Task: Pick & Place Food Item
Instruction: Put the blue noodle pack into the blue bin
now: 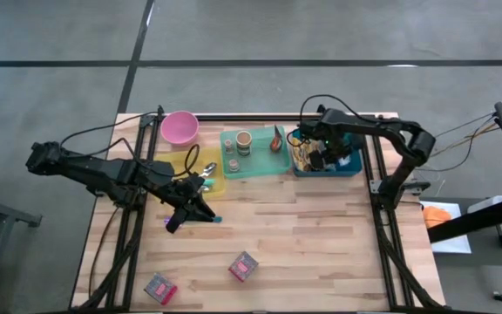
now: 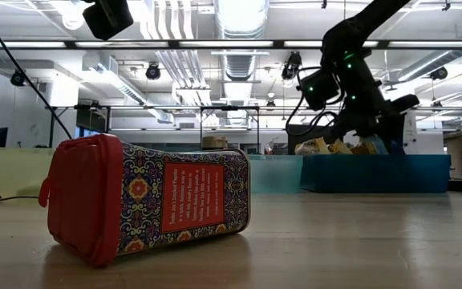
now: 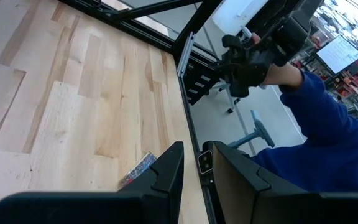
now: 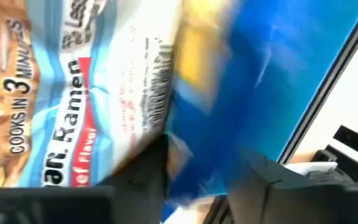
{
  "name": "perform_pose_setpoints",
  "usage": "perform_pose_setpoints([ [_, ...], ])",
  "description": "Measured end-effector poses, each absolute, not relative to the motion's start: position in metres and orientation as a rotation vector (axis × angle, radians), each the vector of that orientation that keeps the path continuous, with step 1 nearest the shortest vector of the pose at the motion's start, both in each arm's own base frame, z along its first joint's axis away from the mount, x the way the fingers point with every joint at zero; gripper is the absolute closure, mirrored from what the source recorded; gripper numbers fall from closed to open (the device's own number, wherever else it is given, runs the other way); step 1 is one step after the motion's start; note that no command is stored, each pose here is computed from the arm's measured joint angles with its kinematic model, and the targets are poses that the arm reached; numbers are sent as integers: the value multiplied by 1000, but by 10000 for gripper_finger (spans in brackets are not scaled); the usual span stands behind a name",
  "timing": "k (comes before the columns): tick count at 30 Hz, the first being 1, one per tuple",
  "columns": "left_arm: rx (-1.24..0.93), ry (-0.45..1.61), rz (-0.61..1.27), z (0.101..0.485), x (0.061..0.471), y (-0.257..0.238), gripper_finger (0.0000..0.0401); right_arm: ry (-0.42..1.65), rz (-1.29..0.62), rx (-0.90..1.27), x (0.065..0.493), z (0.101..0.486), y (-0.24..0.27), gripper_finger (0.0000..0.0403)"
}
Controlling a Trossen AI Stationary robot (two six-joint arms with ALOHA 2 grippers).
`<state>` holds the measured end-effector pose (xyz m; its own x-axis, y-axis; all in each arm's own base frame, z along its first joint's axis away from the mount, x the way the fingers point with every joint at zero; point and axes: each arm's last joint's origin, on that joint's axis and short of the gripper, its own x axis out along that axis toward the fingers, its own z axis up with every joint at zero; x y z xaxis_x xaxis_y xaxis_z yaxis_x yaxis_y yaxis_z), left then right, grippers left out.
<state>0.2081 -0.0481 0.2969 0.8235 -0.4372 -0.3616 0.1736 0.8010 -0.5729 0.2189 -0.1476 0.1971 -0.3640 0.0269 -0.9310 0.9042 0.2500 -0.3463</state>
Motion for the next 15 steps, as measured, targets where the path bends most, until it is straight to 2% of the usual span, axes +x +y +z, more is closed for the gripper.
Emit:
perform_pose_setpoints([
  [8, -551, 506, -343, 297, 208, -48, 308, 1653, -1225, 861, 219, 198, -145, 183],
  [15, -551, 506, -343, 297, 208, -48, 308, 1764, -1220, 844, 207, 212, -135, 156],
])
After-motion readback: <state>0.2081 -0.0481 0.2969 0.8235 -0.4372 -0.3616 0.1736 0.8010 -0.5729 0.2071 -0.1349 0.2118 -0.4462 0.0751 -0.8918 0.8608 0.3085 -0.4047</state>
